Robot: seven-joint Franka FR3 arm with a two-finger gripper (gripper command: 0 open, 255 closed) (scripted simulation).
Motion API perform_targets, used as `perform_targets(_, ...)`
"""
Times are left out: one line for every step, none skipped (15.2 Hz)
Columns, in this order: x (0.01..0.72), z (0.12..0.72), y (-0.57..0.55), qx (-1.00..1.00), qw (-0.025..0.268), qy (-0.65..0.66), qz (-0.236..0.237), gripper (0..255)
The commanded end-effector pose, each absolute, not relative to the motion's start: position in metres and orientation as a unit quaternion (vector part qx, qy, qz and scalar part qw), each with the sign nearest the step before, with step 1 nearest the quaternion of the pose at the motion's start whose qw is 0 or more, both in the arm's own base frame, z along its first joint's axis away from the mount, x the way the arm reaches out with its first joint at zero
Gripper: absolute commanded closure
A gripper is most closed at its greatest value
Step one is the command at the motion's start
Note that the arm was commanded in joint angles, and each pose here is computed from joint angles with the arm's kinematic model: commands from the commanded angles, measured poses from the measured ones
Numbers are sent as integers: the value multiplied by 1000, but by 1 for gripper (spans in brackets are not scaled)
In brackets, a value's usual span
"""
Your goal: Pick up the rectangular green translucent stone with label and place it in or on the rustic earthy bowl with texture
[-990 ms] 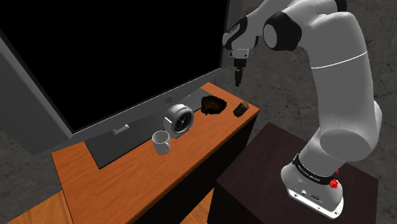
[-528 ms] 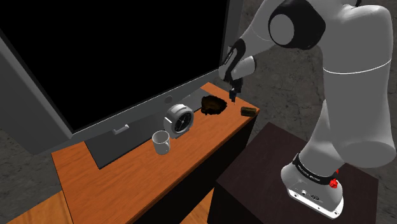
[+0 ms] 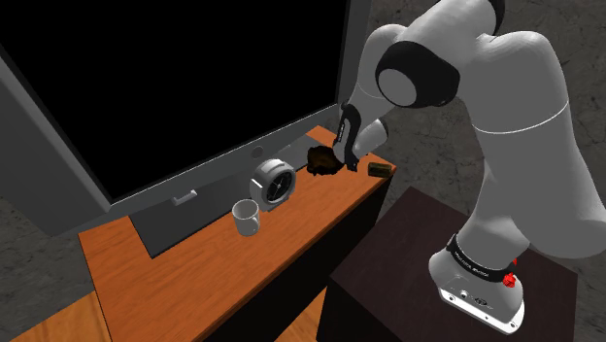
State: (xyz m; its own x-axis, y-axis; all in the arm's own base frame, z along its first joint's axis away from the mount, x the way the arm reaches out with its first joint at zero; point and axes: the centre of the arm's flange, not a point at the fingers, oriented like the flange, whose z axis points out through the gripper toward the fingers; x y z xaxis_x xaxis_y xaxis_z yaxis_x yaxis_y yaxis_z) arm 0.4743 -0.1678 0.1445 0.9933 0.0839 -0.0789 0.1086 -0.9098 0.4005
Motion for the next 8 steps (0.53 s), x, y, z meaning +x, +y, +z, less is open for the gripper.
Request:
perform_targets(472, 134, -172, 977, 208, 49, -29, 0)
perform_targets(472, 129, -174, 977, 208, 49, -29, 0)
perform_targets(472, 126, -176, 977, 208, 49, -29, 0)
perform_targets(472, 126, -176, 977, 208, 49, -29, 0)
perform_targets(472, 126, -176, 977, 208, 49, -29, 0)
perform_targets(472, 126, -176, 977, 208, 49, -29, 0)
perform_targets(472, 126, -176, 977, 208, 49, -29, 0)
perform_targets(472, 126, -176, 977, 208, 49, -29, 0)
